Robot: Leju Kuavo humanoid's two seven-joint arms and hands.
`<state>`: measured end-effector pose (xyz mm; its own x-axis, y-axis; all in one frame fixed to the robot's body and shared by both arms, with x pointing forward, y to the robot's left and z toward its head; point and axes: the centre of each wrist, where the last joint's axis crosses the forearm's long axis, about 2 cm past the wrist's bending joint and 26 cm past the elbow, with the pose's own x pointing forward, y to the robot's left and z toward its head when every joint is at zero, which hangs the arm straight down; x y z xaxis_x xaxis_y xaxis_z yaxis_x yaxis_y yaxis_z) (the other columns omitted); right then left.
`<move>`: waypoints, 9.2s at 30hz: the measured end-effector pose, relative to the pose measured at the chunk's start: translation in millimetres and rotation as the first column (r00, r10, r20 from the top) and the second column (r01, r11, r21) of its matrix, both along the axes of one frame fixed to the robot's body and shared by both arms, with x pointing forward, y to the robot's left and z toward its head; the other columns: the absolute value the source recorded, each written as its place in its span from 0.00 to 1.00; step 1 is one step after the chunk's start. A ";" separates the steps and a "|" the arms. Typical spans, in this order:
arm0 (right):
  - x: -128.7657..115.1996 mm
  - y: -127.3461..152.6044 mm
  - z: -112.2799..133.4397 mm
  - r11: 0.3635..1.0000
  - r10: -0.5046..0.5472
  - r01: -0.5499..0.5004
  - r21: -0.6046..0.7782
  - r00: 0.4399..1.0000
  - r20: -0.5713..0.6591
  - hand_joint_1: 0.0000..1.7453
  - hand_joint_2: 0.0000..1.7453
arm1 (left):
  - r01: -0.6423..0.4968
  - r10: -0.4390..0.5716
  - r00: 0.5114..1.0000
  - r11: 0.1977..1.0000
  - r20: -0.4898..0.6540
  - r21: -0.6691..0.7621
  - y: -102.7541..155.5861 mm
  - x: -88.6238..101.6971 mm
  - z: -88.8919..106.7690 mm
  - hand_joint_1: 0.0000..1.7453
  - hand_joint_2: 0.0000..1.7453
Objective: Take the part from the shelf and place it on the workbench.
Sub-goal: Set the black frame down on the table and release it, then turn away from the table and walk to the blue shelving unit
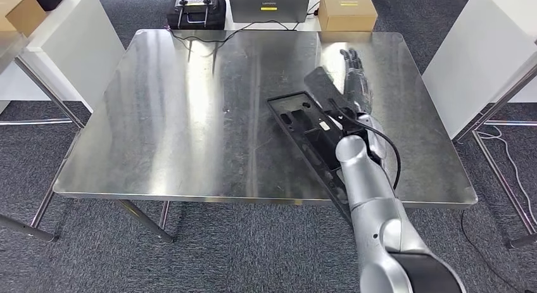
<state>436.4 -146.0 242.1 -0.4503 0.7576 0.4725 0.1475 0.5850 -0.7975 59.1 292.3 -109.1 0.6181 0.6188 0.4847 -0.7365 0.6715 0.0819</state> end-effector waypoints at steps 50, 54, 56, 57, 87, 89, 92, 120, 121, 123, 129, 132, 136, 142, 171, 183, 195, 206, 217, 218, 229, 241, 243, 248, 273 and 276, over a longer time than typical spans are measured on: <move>-220.4 0.7 -107.6 0.551 0.481 -0.429 0.716 0.864 0.147 0.00 0.00 | -0.409 0.407 0.872 0.911 -0.272 0.053 -36.0 -13.8 1.3 0.00 0.00; -219.9 -0.2 -110.7 0.567 0.470 -0.414 0.712 0.872 0.133 0.00 0.00 | -0.408 0.406 0.876 0.912 -0.258 0.050 -35.7 -12.6 1.3 0.00 0.00; -219.5 -0.6 -111.5 0.571 0.464 -0.407 0.712 0.877 0.130 0.00 0.00 | -0.406 0.404 0.880 0.913 -0.249 0.043 -35.6 -11.6 1.3 0.00 0.00; -219.4 -0.8 -112.1 0.573 0.460 -0.403 0.713 0.879 0.127 0.00 0.00 | -0.406 0.402 0.882 0.913 -0.244 0.040 -35.4 -11.5 1.3 0.00 0.00; -215.5 7.5 -194.7 0.647 0.492 -0.151 0.747 0.831 -0.258 0.00 0.00 | -0.316 0.314 0.930 0.949 -0.189 0.021 -24.2 -7.4 0.7 0.00 0.00; -212.9 1.5 -215.9 0.660 0.462 -0.045 0.750 0.812 -0.357 0.00 0.00 | -0.309 0.307 0.932 0.951 -0.193 0.020 -23.3 -7.5 0.7 0.00 0.00; -214.0 -16.5 -249.5 0.741 0.310 0.177 0.648 0.766 -0.563 0.00 0.00 | -0.297 0.295 0.935 0.955 -0.197 0.022 -21.8 -6.2 0.8 0.00 0.00; -367.2 -103.1 -345.1 0.528 -0.378 0.673 -0.518 -0.360 -0.853 0.00 0.00 | -0.079 0.076 0.972 0.997 -0.221 -0.001 -5.3 -6.1 0.1 0.00 0.00; -368.6 -104.2 -345.4 0.527 -0.380 0.671 -0.521 -0.362 -0.851 0.00 0.00 | -0.078 0.076 0.972 0.997 -0.222 -0.003 -5.7 -6.5 0.1 0.00 0.00; -371.1 -105.8 -346.0 0.526 -0.384 0.667 -0.527 -0.366 -0.848 0.00 0.00 | -0.078 0.076 0.972 0.997 -0.224 -0.004 -5.7 -6.9 0.0 0.00 0.00; -371.1 -108.6 -346.2 0.527 -0.394 0.666 -0.529 -0.360 -0.846 0.00 0.00 | -0.081 0.076 0.969 0.997 -0.235 -0.010 -6.2 -7.6 0.0 0.00 0.00; -368.7 -112.1 -346.1 0.527 -0.402 0.665 -0.529 -0.354 -0.844 0.00 0.00 | -0.081 0.075 0.965 0.997 -0.251 -0.015 -8.8 -7.9 0.1 0.00 0.00; -369.3 -120.8 -346.7 0.522 -0.416 0.668 -0.531 -0.344 -0.842 0.00 0.00 | -0.067 0.060 0.963 0.998 -0.262 -0.018 -11.2 -9.3 0.0 0.00 0.00; -372.0 -131.2 -347.4 0.507 -0.429 0.678 -0.532 -0.337 -0.839 0.00 0.00 | -0.054 0.047 0.962 0.998 -0.268 -0.021 -12.7 -11.5 -0.3 0.00 0.00; -372.5 -145.8 -347.7 0.491 -0.451 0.684 -0.539 -0.330 -0.829 0.00 0.00 | -0.051 0.044 0.965 0.999 -0.260 -0.019 -15.6 -10.5 0.0 0.00 0.00; -374.6 -146.9 -348.1 0.490 -0.449 0.683 -0.542 -0.335 -0.828 0.00 0.00 | -0.048 0.043 0.966 0.999 -0.254 -0.016 -14.3 -7.0 0.4 0.00 0.00; -371.7 -149.5 -347.7 0.480 -0.446 0.692 -0.540 -0.338 -0.829 0.00 0.00 | -0.031 0.031 0.971 1.000 -0.238 0.004 -13.9 -6.3 0.5 0.00 0.00; -380.4 -149.1 -349.0 0.470 -0.437 0.691 -0.549 -0.358 -0.825 0.00 0.00 | -0.039 0.038 0.960 0.999 -0.276 0.001 -11.4 -11.9 -0.2 0.00 0.00; -378.5 -147.6 -348.7 0.471 -0.434 0.695 -0.544 -0.354 -0.828 0.00 0.00 | -0.039 0.037 0.962 0.999 -0.272 -0.001 -12.6 -10.0 0.1 0.00 0.00; -379.4 -148.1 -348.8 0.470 -0.434 0.694 -0.545 -0.356 -0.828 0.00 0.00 | -0.039 0.037 0.961 0.999 -0.273 -0.002 -13.3 -10.3 0.1 0.00 0.00; -380.5 -148.2 -349.1 0.410 -0.368 0.747 -0.523 -0.389 -0.845 0.00 0.00 | -0.025 0.025 0.964 1.000 -0.266 0.001 -12.4 -10.1 0.0 0.00 0.00; -380.9 -146.0 -349.2 0.379 -0.335 0.775 -0.506 -0.395 -0.856 0.00 0.00 | -0.021 0.023 0.965 1.000 -0.262 0.010 -9.8 -11.2 -0.2 0.00 0.00; -381.9 -145.9 -349.4 0.376 -0.332 0.776 -0.507 -0.398 -0.855 0.00 0.00 | -0.021 0.022 0.965 1.000 -0.261 0.010 -10.0 -10.7 -0.1 0.00 0.00; -381.2 -145.4 -349.3 0.370 -0.323 0.780 -0.504 -0.401 -0.857 0.00 0.00 | -0.017 0.020 0.965 1.000 -0.261 0.011 -10.1 -11.4 -0.2 0.00 0.00; -383.9 -143.2 -350.1 0.369 -0.270 0.799 -0.475 -0.397 -0.877 0.00 0.00 | -0.001 0.002 0.965 1.000 -0.262 0.004 -9.5 -10.3 -0.1 0.00 0.00; -383.0 -140.3 -349.8 0.381 -0.287 0.791 -0.479 -0.391 -0.874 0.00 0.00 | -0.016 0.018 0.963 1.000 -0.269 0.009 -11.0 -10.2 0.0 0.00 0.00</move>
<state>53.4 -286.3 -107.7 0.9977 0.0028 0.0678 0.0296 0.8816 -0.4711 48.9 281.3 -109.1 0.7160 0.6275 0.3057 -0.6977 0.6580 0.2834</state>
